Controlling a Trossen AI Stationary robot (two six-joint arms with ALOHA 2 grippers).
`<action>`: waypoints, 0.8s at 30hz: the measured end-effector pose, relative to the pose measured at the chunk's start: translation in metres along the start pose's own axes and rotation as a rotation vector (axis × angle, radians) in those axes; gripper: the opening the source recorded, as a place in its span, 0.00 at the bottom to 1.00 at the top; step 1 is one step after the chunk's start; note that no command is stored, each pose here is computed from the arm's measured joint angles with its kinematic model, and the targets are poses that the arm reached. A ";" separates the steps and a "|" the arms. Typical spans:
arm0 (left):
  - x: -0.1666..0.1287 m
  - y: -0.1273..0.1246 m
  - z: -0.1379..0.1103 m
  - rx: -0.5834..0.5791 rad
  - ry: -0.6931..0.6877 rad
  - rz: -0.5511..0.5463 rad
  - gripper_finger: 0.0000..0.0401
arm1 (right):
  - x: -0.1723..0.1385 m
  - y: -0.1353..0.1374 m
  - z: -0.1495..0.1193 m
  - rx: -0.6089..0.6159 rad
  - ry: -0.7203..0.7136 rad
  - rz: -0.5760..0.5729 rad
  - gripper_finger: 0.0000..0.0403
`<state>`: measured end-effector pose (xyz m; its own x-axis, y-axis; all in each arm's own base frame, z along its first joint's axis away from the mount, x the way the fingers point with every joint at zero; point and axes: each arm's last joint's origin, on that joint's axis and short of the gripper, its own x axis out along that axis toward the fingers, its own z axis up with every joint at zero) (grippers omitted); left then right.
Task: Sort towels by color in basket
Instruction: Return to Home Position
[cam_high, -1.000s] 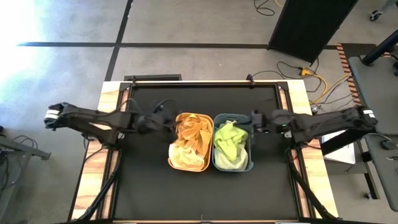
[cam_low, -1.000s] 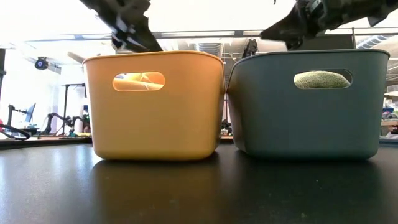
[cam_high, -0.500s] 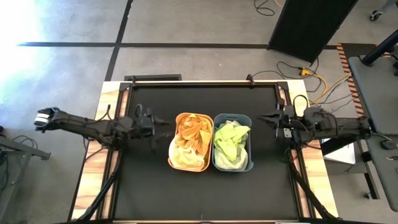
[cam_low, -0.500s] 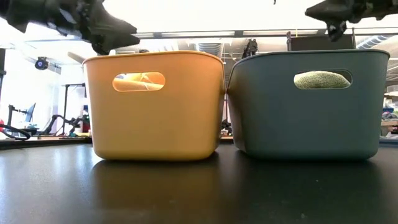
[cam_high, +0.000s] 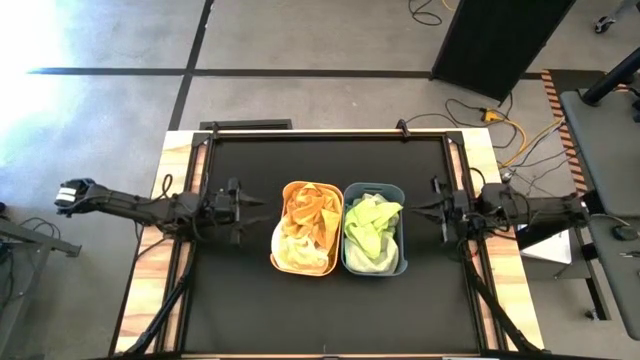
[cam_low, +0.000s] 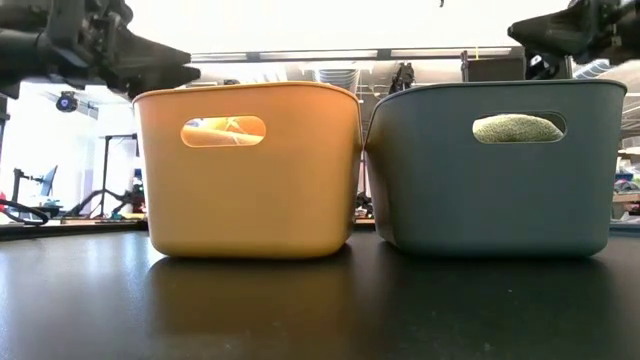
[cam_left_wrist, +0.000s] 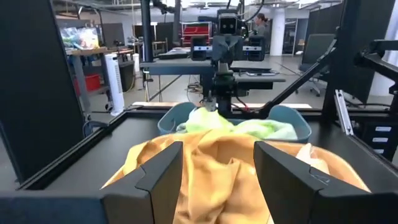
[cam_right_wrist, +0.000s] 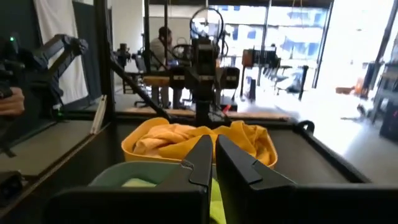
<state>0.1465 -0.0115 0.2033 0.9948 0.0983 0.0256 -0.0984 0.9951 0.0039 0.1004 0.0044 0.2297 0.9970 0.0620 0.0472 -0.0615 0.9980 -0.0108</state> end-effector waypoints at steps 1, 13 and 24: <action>-0.002 0.000 -0.003 -0.002 0.002 0.001 0.45 | -0.001 0.000 -0.004 -0.015 -0.016 0.001 0.03; -0.027 0.006 -0.024 -0.038 -0.067 0.005 0.45 | -0.016 0.002 -0.011 -0.094 -0.073 0.053 0.03; -0.044 0.011 -0.029 -0.064 -0.023 0.036 0.45 | -0.010 0.004 -0.037 -0.076 -0.120 0.100 0.03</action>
<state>0.1025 -0.0047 0.1736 0.9897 0.1348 0.0471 -0.1318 0.9894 -0.0616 0.0924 0.0072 0.1925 0.9729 0.1661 0.1611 -0.1519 0.9836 -0.0970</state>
